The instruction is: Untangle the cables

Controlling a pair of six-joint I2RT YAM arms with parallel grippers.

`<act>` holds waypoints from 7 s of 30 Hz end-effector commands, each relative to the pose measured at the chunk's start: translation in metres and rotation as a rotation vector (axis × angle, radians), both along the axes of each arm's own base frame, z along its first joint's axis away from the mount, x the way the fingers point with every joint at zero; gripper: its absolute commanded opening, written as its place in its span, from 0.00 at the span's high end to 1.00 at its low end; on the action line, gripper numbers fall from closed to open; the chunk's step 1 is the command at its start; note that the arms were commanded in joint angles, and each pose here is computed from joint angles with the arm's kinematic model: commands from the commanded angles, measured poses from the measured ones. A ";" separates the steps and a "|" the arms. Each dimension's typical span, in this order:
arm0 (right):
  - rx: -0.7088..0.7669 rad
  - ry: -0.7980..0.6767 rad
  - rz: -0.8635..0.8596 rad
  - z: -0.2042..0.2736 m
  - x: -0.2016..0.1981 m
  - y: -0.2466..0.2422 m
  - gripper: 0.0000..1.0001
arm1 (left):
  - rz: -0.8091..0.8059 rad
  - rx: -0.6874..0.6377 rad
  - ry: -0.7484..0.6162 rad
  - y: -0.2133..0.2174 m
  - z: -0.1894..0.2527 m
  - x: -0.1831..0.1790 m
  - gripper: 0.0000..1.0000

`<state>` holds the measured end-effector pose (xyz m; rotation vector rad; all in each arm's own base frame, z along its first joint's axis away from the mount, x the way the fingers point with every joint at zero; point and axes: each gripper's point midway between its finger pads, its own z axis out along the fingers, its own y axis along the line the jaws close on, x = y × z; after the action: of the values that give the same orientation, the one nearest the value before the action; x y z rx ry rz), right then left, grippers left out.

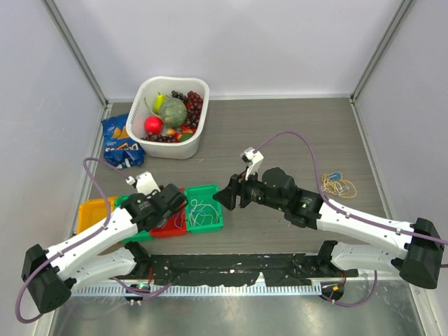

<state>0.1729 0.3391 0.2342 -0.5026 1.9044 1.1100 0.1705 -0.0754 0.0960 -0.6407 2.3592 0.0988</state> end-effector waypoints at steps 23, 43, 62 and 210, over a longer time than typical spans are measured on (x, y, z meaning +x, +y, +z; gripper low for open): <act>-0.031 0.012 -0.070 -0.019 0.010 -0.029 0.37 | -0.120 -0.111 -0.115 -0.036 0.060 0.028 0.09; -0.006 0.013 -0.068 -0.018 0.006 -0.033 0.38 | -0.152 -0.303 -0.096 -0.072 0.055 0.034 1.00; -0.015 -0.008 -0.086 -0.019 0.011 -0.035 0.38 | -0.794 -0.394 -0.698 -0.100 0.332 0.015 1.00; 0.000 0.058 -0.087 -0.036 0.012 -0.034 0.42 | -0.137 0.085 -0.003 -0.028 -0.024 0.146 0.77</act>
<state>0.1814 0.3068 0.1860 -0.4188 1.9964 1.0693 0.2961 -0.0997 0.0462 -0.4035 2.4766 0.1936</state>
